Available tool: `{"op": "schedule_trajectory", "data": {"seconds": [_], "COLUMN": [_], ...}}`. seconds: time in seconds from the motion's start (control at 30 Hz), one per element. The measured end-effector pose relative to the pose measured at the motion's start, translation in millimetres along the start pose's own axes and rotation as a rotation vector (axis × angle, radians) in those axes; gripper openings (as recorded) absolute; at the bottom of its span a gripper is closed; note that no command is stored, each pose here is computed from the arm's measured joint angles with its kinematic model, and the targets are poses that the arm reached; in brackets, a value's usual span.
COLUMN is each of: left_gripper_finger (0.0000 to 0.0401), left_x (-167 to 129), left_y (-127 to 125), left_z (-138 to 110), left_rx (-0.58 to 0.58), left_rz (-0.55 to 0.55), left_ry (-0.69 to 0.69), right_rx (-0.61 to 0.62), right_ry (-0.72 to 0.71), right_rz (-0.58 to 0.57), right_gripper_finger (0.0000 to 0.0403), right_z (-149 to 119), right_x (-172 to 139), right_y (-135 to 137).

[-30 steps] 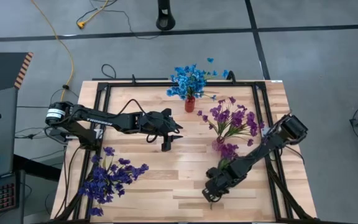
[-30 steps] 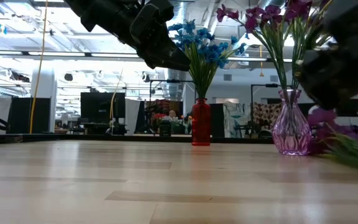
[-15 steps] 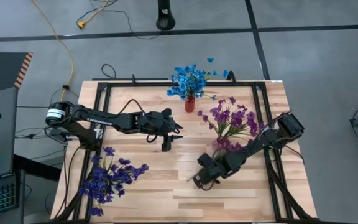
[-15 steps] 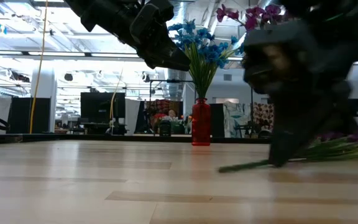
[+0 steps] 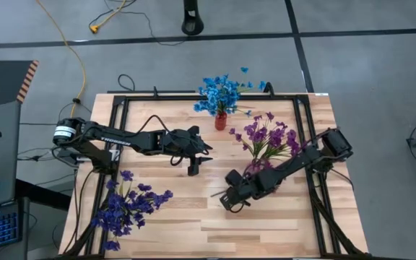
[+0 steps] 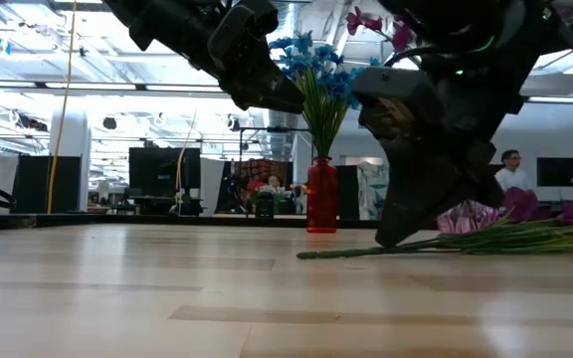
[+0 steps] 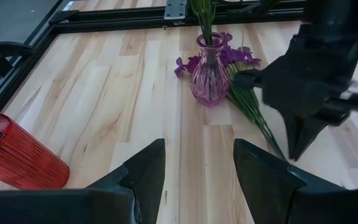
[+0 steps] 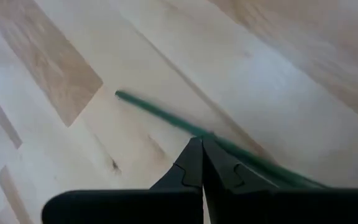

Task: Sort flowers into vase by color
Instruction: Put the violet flowers into the violet vase

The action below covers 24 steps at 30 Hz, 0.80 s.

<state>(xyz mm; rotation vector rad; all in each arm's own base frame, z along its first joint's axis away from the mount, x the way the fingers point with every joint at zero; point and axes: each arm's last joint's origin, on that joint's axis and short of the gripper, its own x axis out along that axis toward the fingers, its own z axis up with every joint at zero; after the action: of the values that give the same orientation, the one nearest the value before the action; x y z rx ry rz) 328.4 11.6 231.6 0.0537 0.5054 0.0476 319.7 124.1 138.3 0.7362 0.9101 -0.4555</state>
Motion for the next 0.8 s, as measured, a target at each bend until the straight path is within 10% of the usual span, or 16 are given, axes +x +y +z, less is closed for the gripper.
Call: {"op": "schedule_trajectory", "data": {"seconds": [0.8], "left_gripper_finger": [0.0179], "left_x": [-0.5], "left_y": [-6.4], "left_z": [6.5], "left_rx": [-0.050], "left_rz": [-0.038], "left_ry": [-0.063], "right_rx": [-0.457], "right_ry": [-0.275], "right_rz": [0.405], "right_gripper_finger": [0.0031], "right_z": [36.2], "right_x": [-197.4], "right_y": [-9.2]}}
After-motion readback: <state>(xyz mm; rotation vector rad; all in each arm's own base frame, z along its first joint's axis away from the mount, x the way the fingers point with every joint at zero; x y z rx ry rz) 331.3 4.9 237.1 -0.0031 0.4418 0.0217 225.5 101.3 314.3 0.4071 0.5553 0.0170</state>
